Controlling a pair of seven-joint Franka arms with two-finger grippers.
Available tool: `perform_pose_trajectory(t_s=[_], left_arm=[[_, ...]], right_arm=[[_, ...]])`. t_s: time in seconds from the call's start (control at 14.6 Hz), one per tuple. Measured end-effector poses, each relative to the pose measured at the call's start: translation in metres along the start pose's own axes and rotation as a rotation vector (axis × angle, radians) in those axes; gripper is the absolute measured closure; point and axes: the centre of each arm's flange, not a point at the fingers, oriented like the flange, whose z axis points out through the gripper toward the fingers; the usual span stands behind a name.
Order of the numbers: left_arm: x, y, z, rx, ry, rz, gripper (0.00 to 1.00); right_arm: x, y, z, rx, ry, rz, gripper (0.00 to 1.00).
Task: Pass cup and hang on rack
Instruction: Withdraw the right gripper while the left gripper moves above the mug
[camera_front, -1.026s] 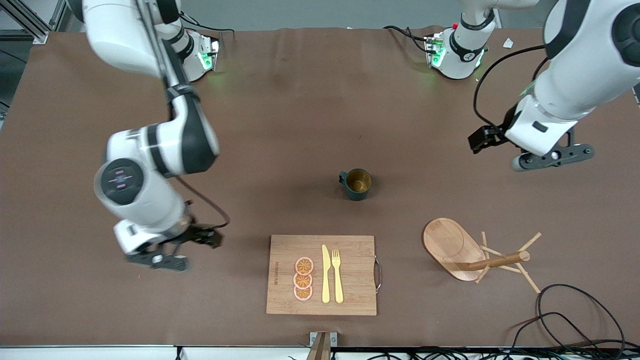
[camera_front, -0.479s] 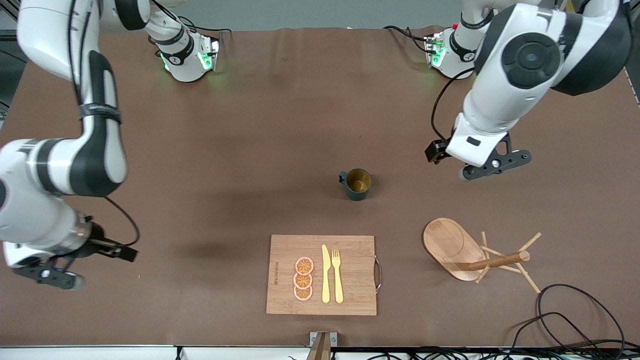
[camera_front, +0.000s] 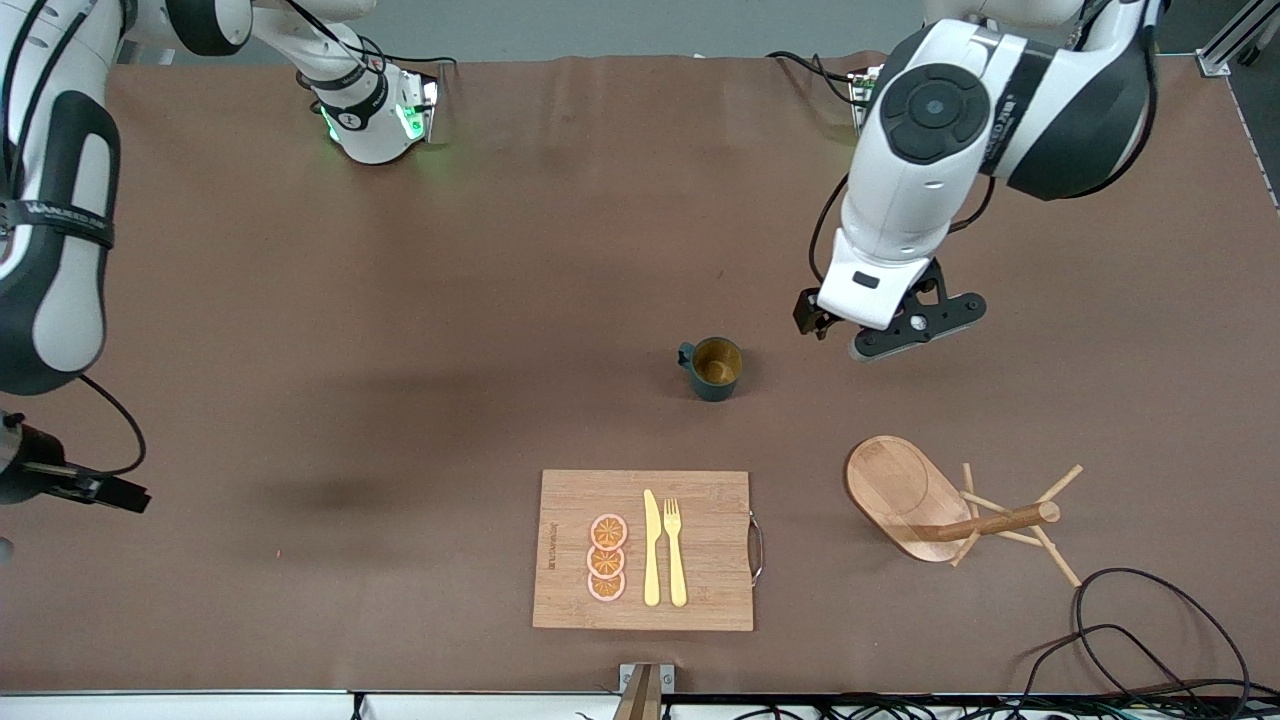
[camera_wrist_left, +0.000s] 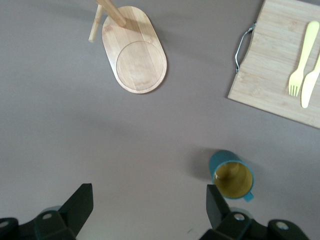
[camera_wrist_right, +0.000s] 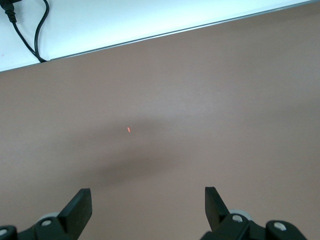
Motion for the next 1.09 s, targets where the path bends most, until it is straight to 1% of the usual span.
perform_pose_trajectory(t_s=[0.34, 0.48, 0.75, 0.89, 1.09], left_arm=[[-0.018, 0.034, 0.020, -0.002, 0.009, -0.075, 0.00], [-0.029, 0.048, 0.027, 0.005, 0.013, -0.096, 0.00], [-0.054, 0.077, 0.046, 0.050, 0.058, -0.153, 0.00], [-0.072, 0.097, 0.062, 0.070, 0.071, -0.174, 0.00], [-0.101, 0.127, 0.088, 0.102, 0.126, -0.217, 0.00]], right_arm=[[-0.021, 0.028, -0.048, 0.030, 0.024, -0.013, 0.00], [-0.037, 0.034, -0.077, 0.040, 0.039, -0.017, 0.00], [-0.080, 0.037, -0.133, 0.046, 0.071, -0.043, 0.00], [-0.101, 0.035, -0.155, 0.043, 0.060, -0.053, 0.00], [-0.122, 0.030, -0.176, 0.033, 0.036, -0.049, 0.00]])
